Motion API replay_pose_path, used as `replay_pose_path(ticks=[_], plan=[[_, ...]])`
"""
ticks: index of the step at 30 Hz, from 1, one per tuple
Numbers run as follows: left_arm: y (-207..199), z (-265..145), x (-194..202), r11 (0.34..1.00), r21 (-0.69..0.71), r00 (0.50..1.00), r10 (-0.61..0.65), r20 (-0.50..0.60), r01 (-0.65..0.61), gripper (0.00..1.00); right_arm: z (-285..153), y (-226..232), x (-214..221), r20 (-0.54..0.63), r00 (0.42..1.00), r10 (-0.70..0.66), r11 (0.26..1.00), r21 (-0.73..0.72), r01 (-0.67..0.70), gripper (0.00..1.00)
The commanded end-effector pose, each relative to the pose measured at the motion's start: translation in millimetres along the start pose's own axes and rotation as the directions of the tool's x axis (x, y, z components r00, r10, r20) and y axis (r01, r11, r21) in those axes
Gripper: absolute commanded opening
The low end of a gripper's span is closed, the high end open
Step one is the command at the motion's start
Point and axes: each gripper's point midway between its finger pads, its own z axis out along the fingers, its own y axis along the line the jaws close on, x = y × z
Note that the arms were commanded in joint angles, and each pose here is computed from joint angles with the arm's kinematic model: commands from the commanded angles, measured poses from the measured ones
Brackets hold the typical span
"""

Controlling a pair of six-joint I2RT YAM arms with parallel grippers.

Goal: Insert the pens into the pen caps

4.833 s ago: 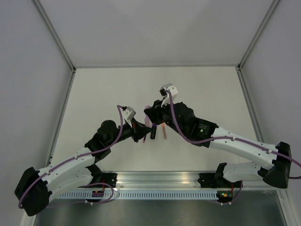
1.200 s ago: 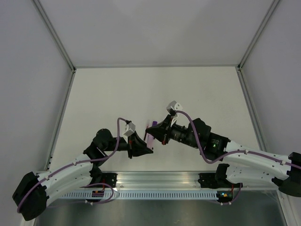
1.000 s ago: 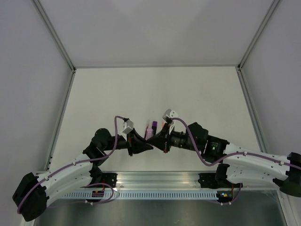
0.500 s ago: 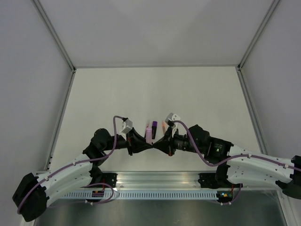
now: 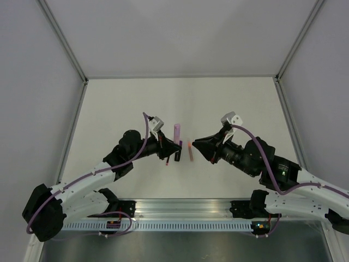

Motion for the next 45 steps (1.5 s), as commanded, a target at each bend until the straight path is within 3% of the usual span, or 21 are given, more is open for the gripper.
replay_pose_path(ticks=[1,5,9,20,26,34,42,45], plan=[[31.1,4.4,7.2,0.986,-0.151,0.993,-0.085,-0.083,0.071,0.02,5.7,-23.9,7.8,-0.017,0.998,-0.065,0.99,0.121,0.067,0.23],[77.4,-0.6,32.5,0.945,-0.261,0.956,-0.245,-0.159,0.199,0.02,4.2,-29.6,9.8,0.033,0.999,-0.032,0.99,0.137,0.027,0.34],[115.2,-5.2,73.8,0.893,-0.311,0.874,-0.409,-0.262,0.325,0.02,-4.4,-41.9,10.2,0.088,0.996,-0.007,0.984,0.179,-0.009,0.39],[159.6,-16.1,126.1,0.816,-0.48,0.797,-0.508,-0.326,0.323,0.03,0.5,-46.4,24.1,0.059,0.998,-0.015,0.981,0.196,0.004,0.44],[161.3,-16.5,139.9,0.786,-0.491,0.744,-0.571,-0.345,0.375,0.18,6.1,-49.1,29.6,0.041,0.999,-0.023,0.977,0.213,0.014,0.47],[165.4,-23.6,132.2,0.764,-0.532,0.766,-0.572,-0.295,0.365,0.41,10.7,-47.6,33.8,0.027,0.999,-0.022,0.978,0.208,0.015,0.49],[176.6,-40.4,110.4,0.737,-0.611,0.834,-0.507,-0.218,0.289,0.45,18.7,-45.4,42.2,0.0,1.0,-0.025,0.979,0.201,0.025,0.5],[163.7,-41.2,90.8,0.784,-0.558,0.877,-0.441,-0.19,0.274,0.47,24.1,-45.8,48.0,-0.01,1.0,-0.024,0.978,0.205,0.025,0.5]])
